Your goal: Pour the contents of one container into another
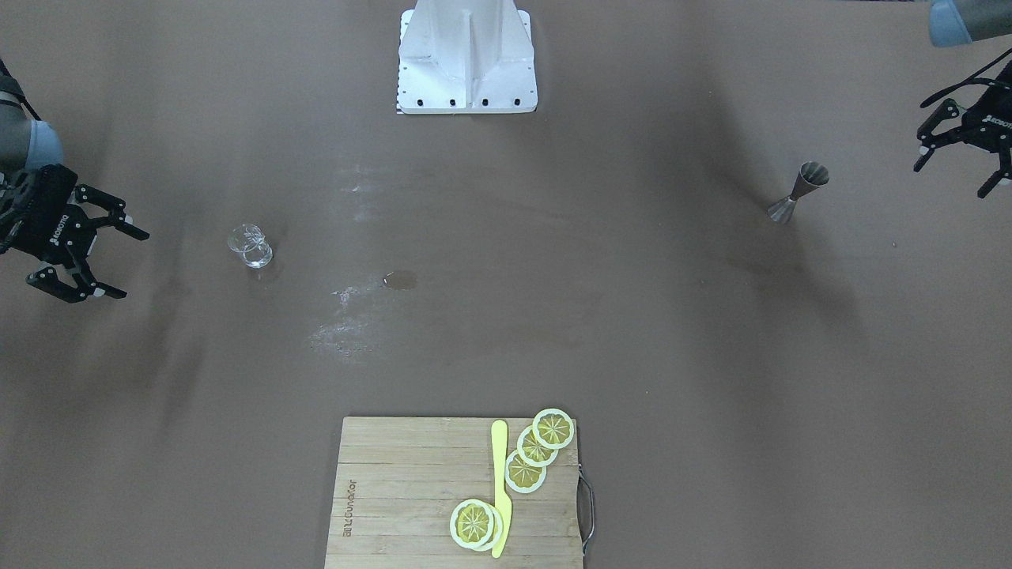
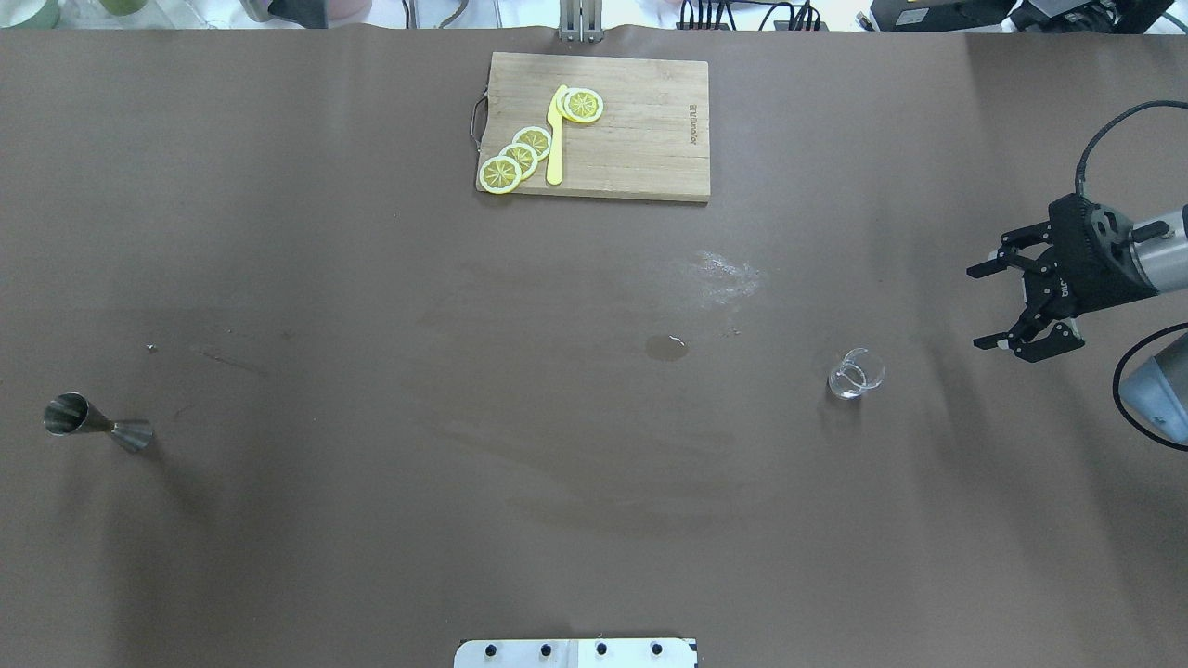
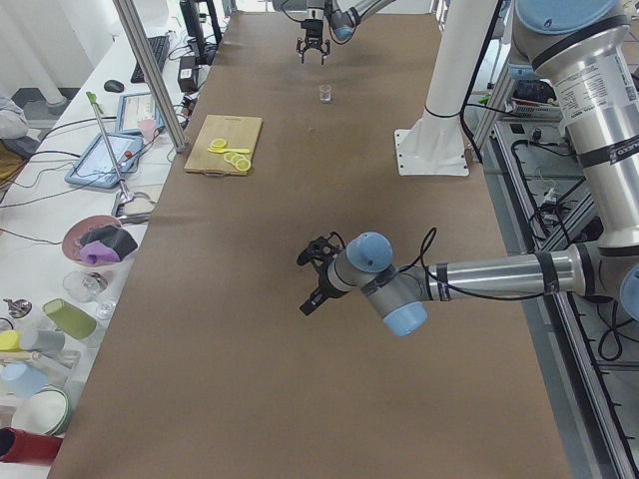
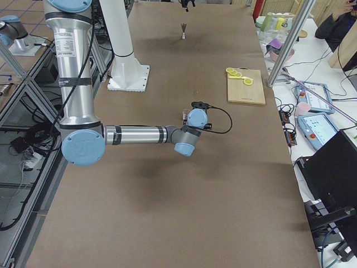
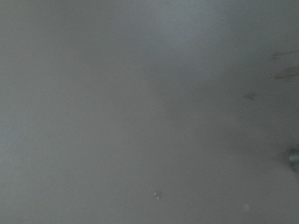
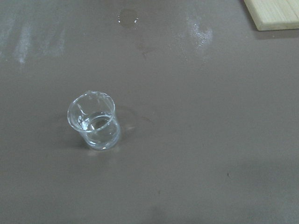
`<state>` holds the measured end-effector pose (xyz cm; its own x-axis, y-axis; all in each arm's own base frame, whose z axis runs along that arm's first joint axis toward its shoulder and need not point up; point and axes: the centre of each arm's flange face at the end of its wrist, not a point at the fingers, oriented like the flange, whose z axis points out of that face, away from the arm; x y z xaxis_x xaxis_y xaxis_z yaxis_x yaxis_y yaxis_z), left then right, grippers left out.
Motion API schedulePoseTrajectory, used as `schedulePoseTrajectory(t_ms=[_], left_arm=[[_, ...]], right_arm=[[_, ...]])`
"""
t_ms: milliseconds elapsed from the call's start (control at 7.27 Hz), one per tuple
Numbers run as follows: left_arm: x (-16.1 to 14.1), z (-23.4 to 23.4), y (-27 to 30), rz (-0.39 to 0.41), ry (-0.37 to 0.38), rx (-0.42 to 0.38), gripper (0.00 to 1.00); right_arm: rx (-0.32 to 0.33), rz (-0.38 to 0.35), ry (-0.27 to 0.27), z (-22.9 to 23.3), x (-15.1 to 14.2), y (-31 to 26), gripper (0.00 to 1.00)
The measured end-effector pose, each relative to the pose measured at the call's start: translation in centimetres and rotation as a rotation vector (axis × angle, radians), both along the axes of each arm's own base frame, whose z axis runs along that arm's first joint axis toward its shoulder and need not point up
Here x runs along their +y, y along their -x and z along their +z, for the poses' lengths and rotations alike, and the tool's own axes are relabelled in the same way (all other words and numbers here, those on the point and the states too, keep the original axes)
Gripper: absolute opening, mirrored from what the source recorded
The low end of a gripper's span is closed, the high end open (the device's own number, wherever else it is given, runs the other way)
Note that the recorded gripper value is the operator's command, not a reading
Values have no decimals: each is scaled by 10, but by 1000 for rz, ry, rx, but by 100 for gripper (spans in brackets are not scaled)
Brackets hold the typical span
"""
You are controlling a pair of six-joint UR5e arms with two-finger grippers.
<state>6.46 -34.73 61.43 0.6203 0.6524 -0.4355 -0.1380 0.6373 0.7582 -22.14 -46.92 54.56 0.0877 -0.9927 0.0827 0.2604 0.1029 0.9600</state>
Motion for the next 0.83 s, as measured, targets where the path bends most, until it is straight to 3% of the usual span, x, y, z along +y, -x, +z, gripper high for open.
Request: schedulePoseTrajectory(t_ms=[275, 551, 826], left_arm=[[18, -6, -10, 18, -211, 73, 99], [37, 1, -6, 14, -325, 120, 99], [52, 18, -21, -20, -486, 182, 99]], right_arm=[[-2, -11, -5, -2, 0, 7, 100], [-3, -16, 0, 0, -1, 10, 100], [-24, -26, -35, -4, 1, 15, 100]])
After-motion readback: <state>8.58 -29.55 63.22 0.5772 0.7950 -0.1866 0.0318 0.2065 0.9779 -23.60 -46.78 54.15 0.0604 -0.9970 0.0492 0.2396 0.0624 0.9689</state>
